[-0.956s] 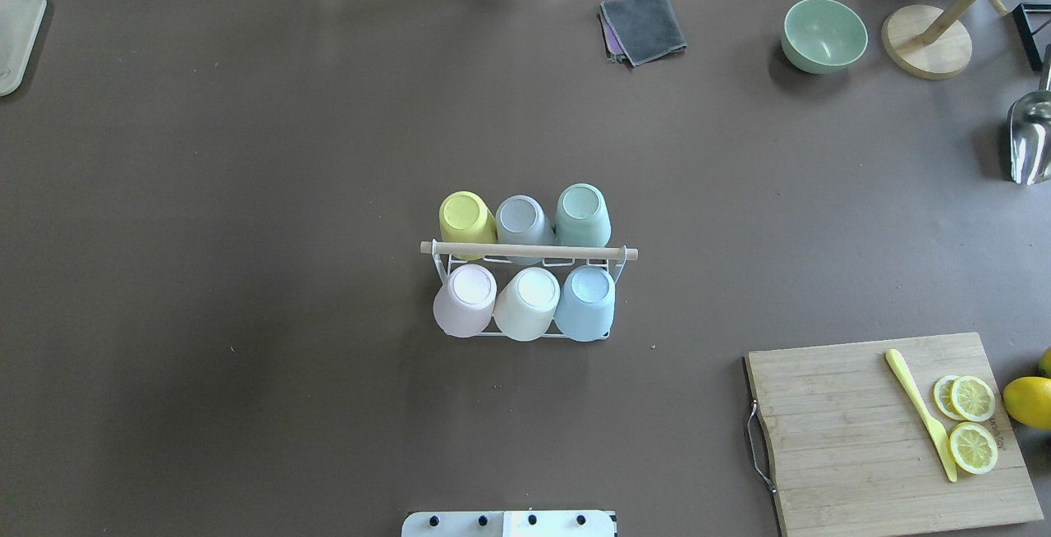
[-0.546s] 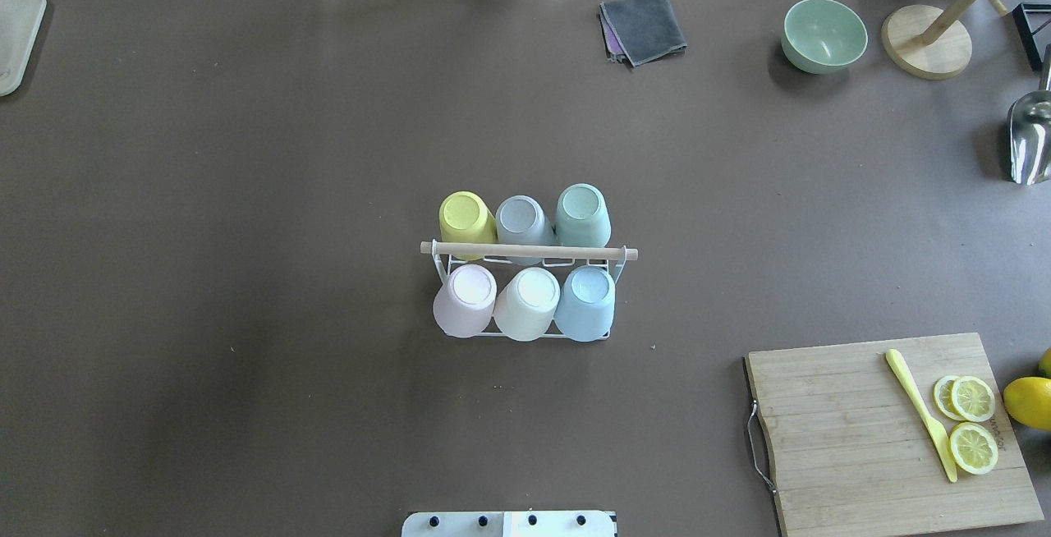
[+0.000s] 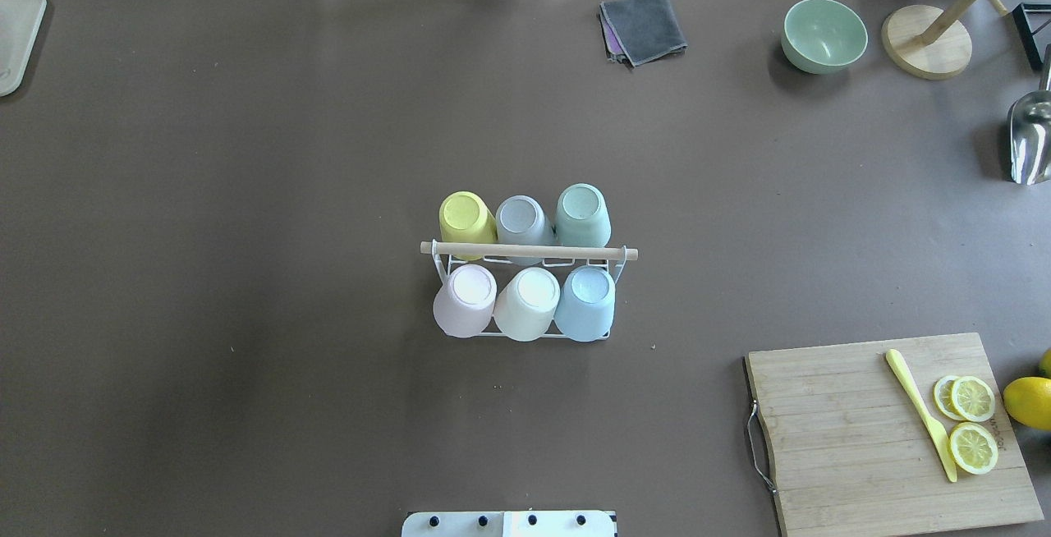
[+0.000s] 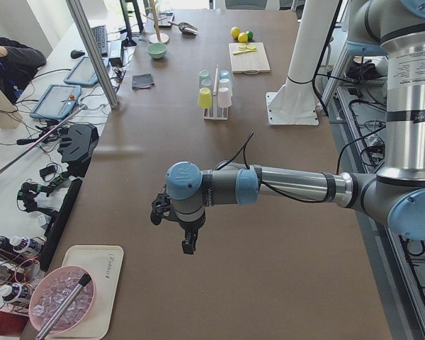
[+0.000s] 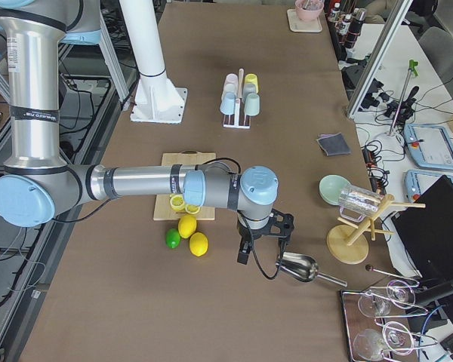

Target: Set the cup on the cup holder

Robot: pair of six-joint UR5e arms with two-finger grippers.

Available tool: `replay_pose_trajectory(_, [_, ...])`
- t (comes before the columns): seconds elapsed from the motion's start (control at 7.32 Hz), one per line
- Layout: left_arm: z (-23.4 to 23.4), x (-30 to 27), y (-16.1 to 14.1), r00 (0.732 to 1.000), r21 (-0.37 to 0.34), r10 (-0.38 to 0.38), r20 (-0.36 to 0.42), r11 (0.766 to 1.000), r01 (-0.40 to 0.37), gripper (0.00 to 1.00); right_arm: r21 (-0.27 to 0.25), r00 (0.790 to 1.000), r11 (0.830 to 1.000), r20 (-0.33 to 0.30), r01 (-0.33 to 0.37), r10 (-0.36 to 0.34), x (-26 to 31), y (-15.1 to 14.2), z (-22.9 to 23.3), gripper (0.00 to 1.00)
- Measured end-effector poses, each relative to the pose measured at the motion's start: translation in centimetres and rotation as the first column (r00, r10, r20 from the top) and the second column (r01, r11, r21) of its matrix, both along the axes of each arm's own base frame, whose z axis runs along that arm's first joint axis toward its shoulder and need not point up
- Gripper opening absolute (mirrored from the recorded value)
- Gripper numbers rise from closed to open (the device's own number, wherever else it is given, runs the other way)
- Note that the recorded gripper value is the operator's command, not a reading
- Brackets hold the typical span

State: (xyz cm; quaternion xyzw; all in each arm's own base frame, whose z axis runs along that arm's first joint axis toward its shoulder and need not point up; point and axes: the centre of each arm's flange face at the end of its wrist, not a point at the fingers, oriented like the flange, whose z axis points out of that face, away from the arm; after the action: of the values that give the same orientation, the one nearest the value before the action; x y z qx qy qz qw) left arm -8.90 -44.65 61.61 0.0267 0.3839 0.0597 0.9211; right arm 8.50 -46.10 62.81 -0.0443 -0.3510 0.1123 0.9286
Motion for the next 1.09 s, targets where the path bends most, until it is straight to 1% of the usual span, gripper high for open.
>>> replay_pose_trajectory(0.27, [-2.3, -2.6, 1.9, 0.999, 0.028, -0.054, 0.003, 0.998, 0.054, 0.99, 0.002, 1.000, 1.000, 0.000, 0.000, 0.000, 0.0, 0.0, -0.1, 1.00])
replay_pose_trajectory(0.41, [-2.7, -3.2, 2.6, 0.998, 0.033, -0.070, 0.003, 0.997, 0.070, 0.99, 0.002, 1.000, 1.000, 0.000, -0.001, 0.001, 0.0, -0.1, -0.1, 1.00])
replay_pose_trajectory(1.09, [-0.8, -3.4, 2.8, 0.997, 0.014, -0.077, -0.001, 0.997, 0.077, 0.99, 0.004, 1.000, 1.000, 0.000, 0.001, -0.001, 0.0, -0.1, -0.1, 1.00])
